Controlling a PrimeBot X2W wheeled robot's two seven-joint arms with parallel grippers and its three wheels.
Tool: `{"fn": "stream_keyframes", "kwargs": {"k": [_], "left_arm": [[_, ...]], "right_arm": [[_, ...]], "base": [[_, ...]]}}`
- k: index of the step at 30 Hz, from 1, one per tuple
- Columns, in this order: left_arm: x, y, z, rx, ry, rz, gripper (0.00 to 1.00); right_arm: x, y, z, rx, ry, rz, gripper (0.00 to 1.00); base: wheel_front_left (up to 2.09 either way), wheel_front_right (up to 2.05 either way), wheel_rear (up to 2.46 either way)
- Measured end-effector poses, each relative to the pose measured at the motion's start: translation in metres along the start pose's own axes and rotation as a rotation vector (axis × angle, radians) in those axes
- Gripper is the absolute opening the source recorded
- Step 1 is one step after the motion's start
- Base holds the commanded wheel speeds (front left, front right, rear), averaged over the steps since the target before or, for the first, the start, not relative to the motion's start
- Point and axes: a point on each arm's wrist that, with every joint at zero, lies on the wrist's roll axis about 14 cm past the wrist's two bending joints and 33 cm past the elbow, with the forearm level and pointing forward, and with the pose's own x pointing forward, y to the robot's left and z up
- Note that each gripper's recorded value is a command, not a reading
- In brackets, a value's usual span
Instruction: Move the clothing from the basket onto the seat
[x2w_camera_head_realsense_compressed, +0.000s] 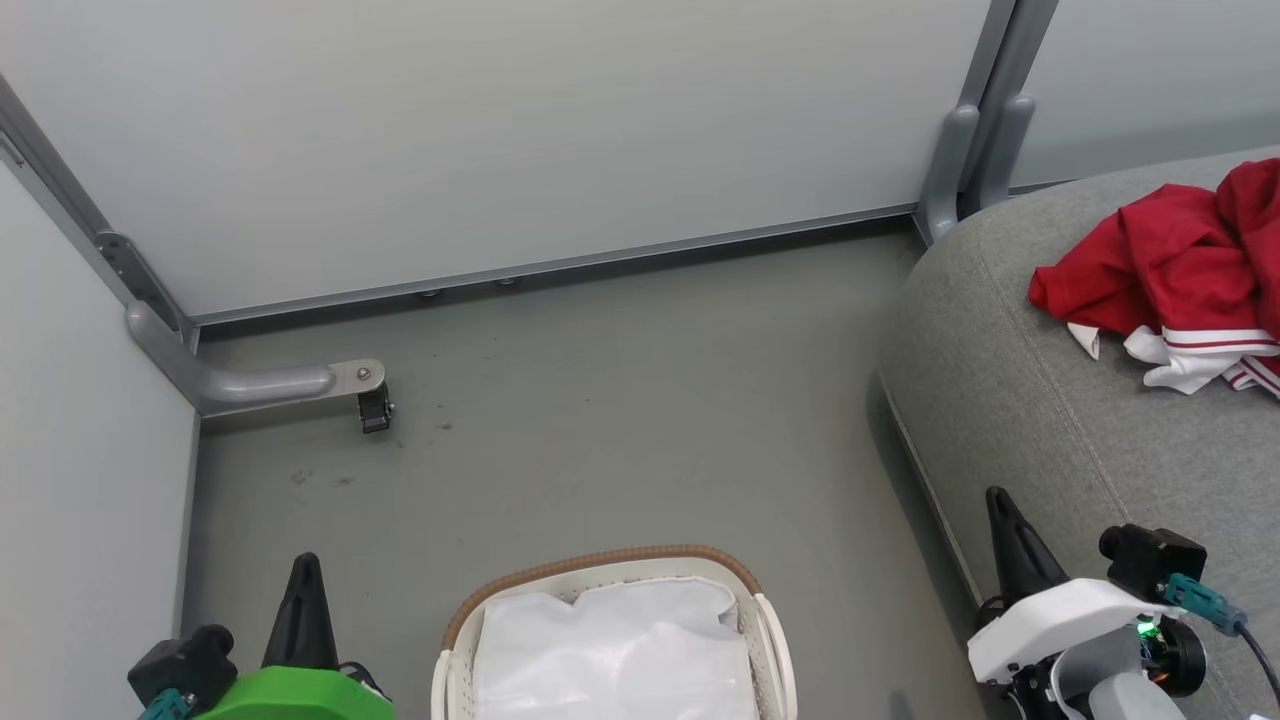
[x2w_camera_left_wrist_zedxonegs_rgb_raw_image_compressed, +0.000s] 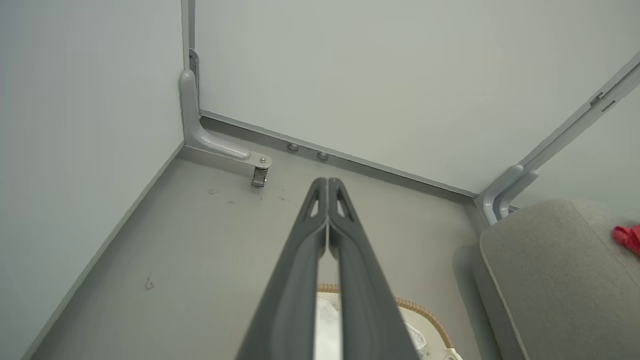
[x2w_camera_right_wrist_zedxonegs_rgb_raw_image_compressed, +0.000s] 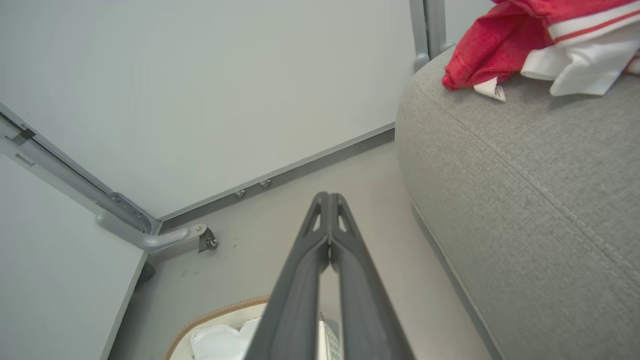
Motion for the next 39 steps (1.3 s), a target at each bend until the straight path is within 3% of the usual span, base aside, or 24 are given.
{"fn": "stream_keyframes", "kwargs": {"k": [39], "left_arm": [[0.009, 0.007, 0.024, -0.542, -0.024, 0.031, 0.0]], "right_arm": [[0.004, -0.006, 0.019, 0.545, -0.023, -0.039, 0.0]], "base": [[0.0, 0.0, 0.0]]}}
